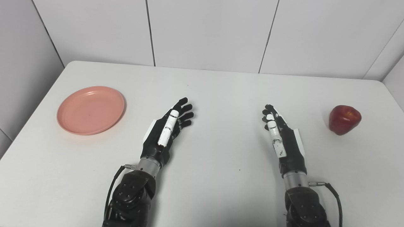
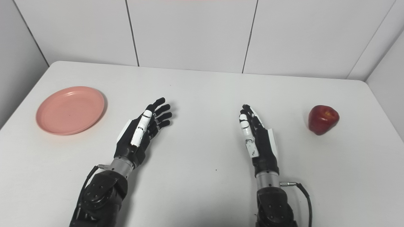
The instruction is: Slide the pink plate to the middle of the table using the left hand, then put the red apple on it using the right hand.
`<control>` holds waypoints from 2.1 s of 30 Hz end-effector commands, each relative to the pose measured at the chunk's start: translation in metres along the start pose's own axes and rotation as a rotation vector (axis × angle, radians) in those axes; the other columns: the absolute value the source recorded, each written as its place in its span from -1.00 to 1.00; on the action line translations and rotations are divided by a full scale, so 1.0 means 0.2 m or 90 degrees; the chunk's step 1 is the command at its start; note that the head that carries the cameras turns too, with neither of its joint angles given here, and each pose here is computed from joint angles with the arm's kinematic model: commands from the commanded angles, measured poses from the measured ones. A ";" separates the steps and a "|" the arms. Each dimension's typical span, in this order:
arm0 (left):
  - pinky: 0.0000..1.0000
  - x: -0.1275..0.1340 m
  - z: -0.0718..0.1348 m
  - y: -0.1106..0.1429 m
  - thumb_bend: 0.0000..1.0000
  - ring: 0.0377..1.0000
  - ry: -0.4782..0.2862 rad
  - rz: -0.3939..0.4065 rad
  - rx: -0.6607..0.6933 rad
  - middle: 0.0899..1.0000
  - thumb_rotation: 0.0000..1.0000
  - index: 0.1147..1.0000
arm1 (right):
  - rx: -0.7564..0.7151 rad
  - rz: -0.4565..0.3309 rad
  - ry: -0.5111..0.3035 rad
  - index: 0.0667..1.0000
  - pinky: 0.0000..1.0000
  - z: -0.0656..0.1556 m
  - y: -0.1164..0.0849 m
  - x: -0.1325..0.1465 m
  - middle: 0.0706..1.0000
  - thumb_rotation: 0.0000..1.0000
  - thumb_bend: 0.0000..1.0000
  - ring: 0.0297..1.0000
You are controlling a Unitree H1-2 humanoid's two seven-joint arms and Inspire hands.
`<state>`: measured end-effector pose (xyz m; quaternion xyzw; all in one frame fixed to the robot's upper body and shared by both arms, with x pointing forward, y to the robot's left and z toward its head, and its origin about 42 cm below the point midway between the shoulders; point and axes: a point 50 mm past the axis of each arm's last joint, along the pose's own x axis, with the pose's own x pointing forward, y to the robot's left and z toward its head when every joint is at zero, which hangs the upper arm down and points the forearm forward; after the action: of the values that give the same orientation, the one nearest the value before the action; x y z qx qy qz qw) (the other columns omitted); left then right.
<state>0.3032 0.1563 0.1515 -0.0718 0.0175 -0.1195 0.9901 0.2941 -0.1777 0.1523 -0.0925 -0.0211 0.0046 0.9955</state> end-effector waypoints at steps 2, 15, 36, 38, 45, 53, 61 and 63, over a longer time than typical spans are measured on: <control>0.73 0.02 0.07 -0.03 -0.10 0.72 -0.039 -0.013 0.000 0.75 0.82 0.70 | -0.001 0.003 -0.039 0.74 0.72 0.06 0.00 0.03 0.72 1.00 -0.48 0.72; 0.73 0.02 0.06 -0.03 -0.09 0.71 -0.042 -0.014 0.004 0.75 0.80 0.71 | 0.003 0.002 -0.037 0.73 0.72 0.06 0.00 0.03 0.72 1.00 -0.47 0.71; 0.73 0.02 0.06 -0.03 -0.10 0.72 -0.042 -0.015 0.005 0.76 0.82 0.71 | 0.005 0.004 -0.038 0.75 0.73 0.07 0.00 0.03 0.73 1.00 -0.50 0.72; 0.73 0.02 0.06 -0.03 -0.10 0.72 -0.041 -0.014 0.005 0.75 0.81 0.71 | 0.004 0.003 -0.039 0.74 0.73 0.07 0.00 0.03 0.73 1.00 -0.49 0.72; 0.71 0.02 0.04 -0.04 -0.13 0.72 -0.042 -0.016 0.012 0.76 0.81 0.71 | 0.003 0.003 -0.039 0.74 0.72 0.05 -0.01 0.03 0.73 1.00 -0.48 0.73; 0.73 0.04 -0.02 -0.11 -0.17 0.74 -0.038 -0.013 0.025 0.76 0.87 0.71 | 0.030 0.011 -0.050 0.76 0.77 -0.01 -0.08 0.01 0.74 1.00 -0.61 0.73; 0.71 0.07 -0.08 -0.20 -0.13 0.73 -0.037 -0.008 0.040 0.75 0.94 0.70 | 0.048 0.026 -0.070 0.81 0.87 -0.07 -0.14 0.01 0.80 1.00 -0.72 0.80; 0.70 0.08 -0.08 -0.21 -0.14 0.72 -0.035 -0.004 0.045 0.75 0.96 0.70 | 0.048 0.025 -0.073 0.81 0.86 -0.08 -0.15 0.02 0.80 1.00 -0.72 0.80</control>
<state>0.3020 0.1197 0.1271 -0.0405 0.0190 -0.1167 0.9922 0.2924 -0.2113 0.1264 -0.0585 -0.0187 0.0197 0.9979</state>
